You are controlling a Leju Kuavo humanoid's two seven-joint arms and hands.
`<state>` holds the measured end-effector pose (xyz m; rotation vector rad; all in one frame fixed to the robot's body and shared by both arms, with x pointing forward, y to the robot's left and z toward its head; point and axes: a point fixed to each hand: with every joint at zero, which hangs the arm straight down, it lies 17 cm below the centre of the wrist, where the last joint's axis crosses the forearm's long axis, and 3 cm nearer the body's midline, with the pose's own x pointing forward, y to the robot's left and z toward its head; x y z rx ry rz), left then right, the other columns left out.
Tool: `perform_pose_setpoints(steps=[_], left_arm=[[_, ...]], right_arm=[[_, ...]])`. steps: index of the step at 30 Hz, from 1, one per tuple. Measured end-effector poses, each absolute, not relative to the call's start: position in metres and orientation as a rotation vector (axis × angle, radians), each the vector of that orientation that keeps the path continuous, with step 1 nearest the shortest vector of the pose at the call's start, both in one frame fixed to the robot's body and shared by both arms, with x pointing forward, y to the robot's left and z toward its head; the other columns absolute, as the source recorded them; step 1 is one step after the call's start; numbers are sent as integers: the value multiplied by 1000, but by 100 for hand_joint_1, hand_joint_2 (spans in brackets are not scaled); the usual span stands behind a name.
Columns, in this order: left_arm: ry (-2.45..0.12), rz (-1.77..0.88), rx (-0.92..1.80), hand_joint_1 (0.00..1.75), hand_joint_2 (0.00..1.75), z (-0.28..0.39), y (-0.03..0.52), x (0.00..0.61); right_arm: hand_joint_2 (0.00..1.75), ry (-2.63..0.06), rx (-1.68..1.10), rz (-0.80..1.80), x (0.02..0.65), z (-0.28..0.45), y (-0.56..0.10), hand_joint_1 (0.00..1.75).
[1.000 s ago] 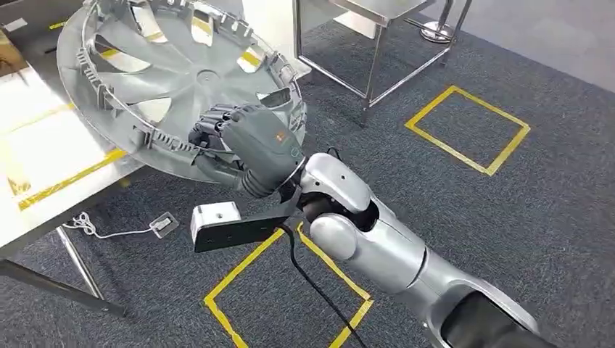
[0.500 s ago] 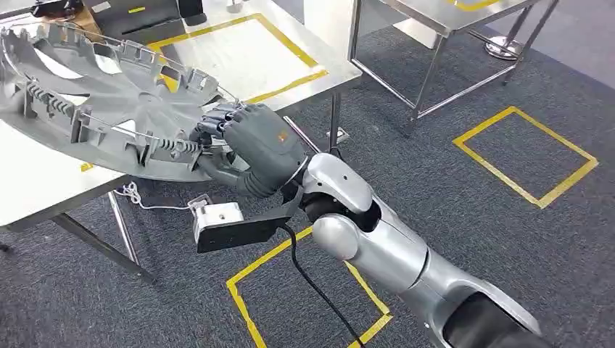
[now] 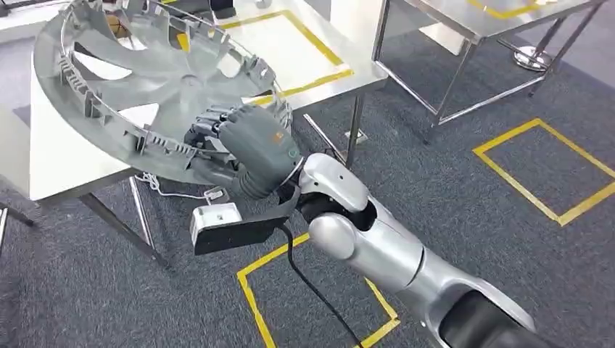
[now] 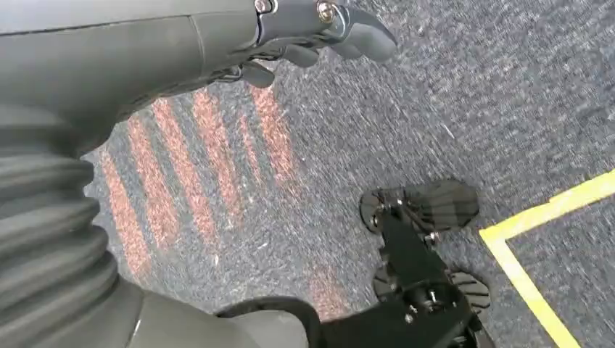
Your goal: Take the parts from the cabinet and place them on the table.
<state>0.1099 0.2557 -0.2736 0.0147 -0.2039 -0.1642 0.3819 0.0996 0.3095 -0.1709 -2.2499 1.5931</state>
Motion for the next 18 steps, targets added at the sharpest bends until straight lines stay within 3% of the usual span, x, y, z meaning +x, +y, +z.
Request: perform_pose_setpoints(steps=[18], left_arm=[[-205, -168, 18, 0, 175, -273, 256, 114]], right_arm=[[175, -2255, -179, 1574, 385, 314, 96, 175]])
